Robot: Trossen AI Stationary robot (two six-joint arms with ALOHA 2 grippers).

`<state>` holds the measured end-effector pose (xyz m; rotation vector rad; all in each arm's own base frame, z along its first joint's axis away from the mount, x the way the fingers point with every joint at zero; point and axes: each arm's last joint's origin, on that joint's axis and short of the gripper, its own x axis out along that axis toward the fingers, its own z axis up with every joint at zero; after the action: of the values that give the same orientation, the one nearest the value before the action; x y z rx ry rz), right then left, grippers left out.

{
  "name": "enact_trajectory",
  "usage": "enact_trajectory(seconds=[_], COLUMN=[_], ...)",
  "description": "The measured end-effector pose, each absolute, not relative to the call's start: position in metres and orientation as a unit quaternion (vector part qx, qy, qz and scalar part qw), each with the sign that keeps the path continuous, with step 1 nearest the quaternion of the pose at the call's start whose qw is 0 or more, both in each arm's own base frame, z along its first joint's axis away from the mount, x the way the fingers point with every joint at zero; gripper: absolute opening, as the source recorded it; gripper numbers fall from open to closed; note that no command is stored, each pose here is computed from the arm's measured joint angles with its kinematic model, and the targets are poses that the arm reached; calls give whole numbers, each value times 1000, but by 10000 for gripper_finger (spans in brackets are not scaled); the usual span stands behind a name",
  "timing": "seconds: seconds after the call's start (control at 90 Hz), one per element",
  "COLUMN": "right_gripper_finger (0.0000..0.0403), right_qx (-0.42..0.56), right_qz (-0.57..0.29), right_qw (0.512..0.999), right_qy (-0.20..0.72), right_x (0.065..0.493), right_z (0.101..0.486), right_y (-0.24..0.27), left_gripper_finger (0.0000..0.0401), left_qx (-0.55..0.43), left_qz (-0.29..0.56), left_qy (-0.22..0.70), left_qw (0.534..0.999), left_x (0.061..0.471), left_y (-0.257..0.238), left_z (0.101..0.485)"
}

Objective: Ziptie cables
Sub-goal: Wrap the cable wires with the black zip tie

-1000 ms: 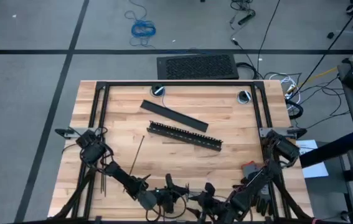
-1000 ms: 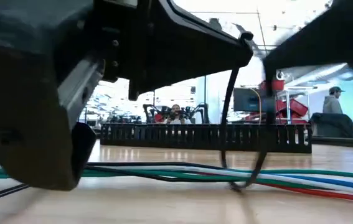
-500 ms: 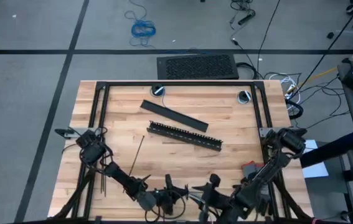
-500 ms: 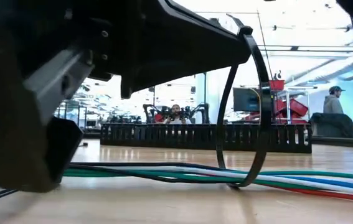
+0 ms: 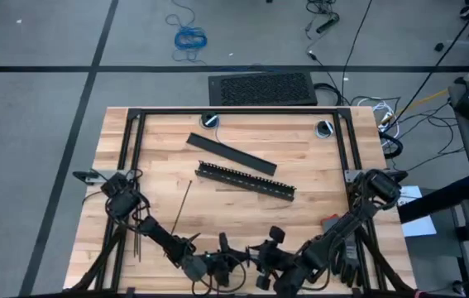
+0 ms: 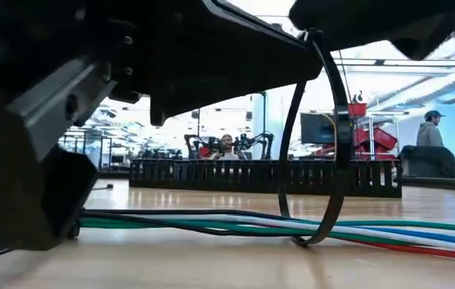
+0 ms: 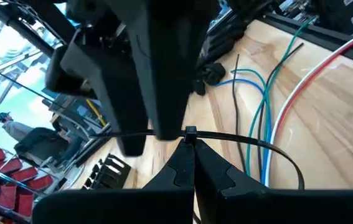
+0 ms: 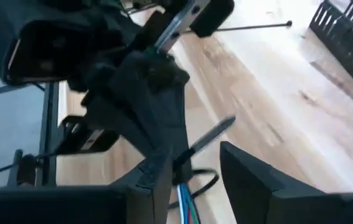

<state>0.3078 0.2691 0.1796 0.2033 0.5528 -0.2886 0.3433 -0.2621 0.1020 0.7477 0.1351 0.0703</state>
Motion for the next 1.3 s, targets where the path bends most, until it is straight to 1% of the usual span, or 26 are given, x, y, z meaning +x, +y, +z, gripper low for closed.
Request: enact_trajectory(seconds=[0.189,0.256,0.322,0.378,0.511,0.7,0.878,1.033,1.122,1.2,1.3], right_gripper_finger=[85,59,22,8,1,0,0,0,0,0,0], right_qx=[113,110,104,97,85,59,32,16,13,13,12], right_qz=[-135,-133,-130,-130,-138,-173,-202,-215,-217,-217,-215], right_qw=[942,943,944,945,946,948,950,951,951,951,952], right_qy=[285,285,285,284,281,260,236,220,218,218,218], right_x=[312,312,312,312,313,317,320,320,319,319,317], right_z=[179,179,179,180,179,180,184,188,188,189,189], right_y=[265,265,265,265,263,256,249,248,248,248,250], left_gripper_finger=[0,0,0,0,0,0,0,0,0,1,13], left_qx=[370,370,371,372,367,348,328,280,270,235,203], left_qz=[33,34,34,35,36,18,18,42,45,50,48], left_qy=[68,68,69,71,83,106,117,122,121,119,118], left_qw=[926,926,926,925,926,931,937,951,954,963,971], left_x=[343,343,343,343,344,344,343,342,343,342,344], left_y=[-262,-262,-262,-262,-259,-259,-258,-257,-257,-257,-256], left_z=[101,101,101,101,98,91,89,88,88,88,88])
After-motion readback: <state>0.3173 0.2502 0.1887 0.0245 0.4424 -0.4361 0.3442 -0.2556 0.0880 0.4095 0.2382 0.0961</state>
